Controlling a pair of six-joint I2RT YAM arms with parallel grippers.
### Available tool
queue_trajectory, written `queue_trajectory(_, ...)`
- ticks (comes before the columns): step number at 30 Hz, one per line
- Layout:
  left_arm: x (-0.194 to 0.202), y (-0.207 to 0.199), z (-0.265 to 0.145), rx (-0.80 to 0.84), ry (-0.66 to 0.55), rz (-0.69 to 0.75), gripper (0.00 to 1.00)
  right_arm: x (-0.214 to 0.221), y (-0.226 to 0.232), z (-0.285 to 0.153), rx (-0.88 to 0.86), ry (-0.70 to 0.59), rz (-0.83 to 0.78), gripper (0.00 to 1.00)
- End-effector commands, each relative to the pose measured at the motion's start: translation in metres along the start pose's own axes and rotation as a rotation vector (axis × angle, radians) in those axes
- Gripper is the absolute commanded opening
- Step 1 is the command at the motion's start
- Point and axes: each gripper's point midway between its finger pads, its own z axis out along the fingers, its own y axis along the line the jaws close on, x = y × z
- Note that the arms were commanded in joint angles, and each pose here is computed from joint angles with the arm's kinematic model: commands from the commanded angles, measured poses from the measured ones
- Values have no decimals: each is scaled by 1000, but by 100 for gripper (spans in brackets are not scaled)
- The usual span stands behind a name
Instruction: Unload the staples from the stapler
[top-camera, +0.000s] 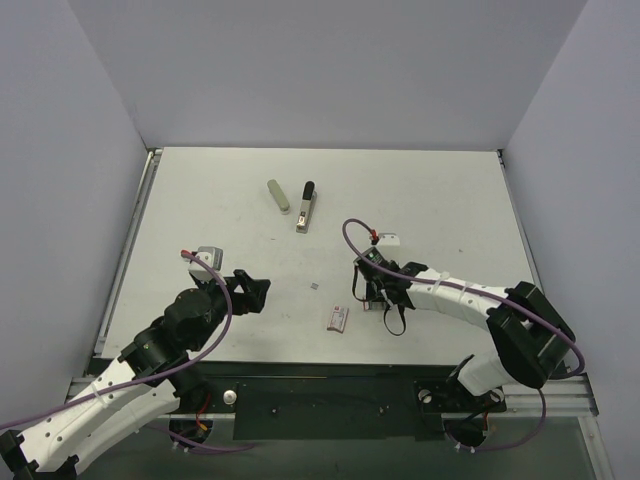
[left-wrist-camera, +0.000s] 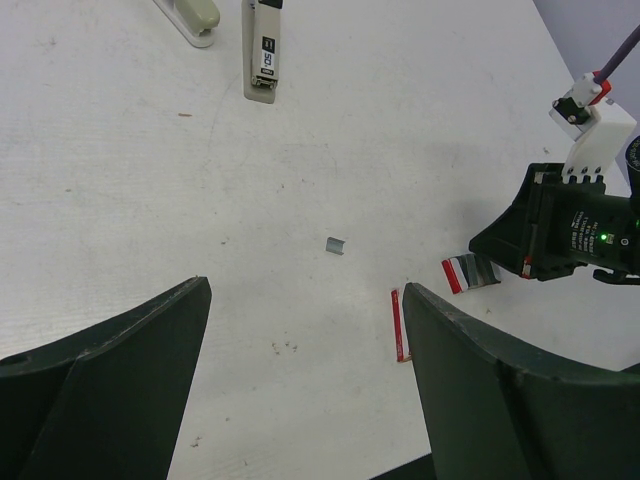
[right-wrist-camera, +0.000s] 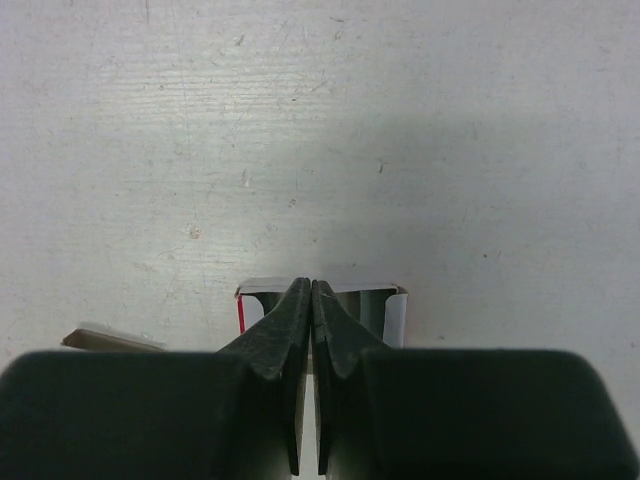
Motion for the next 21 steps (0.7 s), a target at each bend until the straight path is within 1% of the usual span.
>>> queue_trajectory(1, -15, -7, -1, 25, -50, -6, 88, -16, -2, 2, 27, -50, 19, 0)
queue_trajectory(9, -15, -7, -1, 24, -52, -5, 88, -17, 0, 5, 23, -62, 24, 0)
queue_trajectory(21, -15, -6, -2, 22, -51, -5, 88, -6, 4, 10, 4, -15, 7, 0)
